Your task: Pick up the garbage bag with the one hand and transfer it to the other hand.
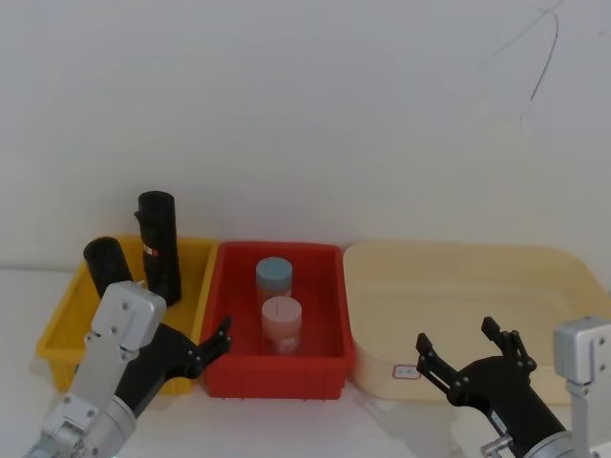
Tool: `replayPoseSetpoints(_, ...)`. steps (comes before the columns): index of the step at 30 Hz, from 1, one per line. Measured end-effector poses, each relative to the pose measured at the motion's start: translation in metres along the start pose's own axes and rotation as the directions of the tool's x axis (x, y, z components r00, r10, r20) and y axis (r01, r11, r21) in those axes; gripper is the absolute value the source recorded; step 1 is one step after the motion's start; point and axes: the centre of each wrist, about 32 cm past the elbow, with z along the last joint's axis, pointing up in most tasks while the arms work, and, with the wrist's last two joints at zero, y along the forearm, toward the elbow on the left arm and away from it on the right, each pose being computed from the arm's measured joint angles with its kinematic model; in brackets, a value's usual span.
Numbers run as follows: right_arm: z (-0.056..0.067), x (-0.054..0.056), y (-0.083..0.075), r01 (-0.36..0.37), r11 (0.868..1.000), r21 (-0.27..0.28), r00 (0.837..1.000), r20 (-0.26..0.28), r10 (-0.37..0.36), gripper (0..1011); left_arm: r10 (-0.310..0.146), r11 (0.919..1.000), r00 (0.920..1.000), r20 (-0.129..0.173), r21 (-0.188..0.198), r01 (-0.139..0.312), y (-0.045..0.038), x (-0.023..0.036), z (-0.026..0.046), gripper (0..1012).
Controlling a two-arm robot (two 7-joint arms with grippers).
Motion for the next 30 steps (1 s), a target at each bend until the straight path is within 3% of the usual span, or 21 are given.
replayPoseSetpoints(30, 0.0, 0.0, 0.0, 0.0, 1.0, 0.0, 1.0, 0.0, 0.0, 999, 0.0, 1.0, 1.0, 0.0, 0.0, 0.0, 0.0, 0.0, 0.0, 1002)
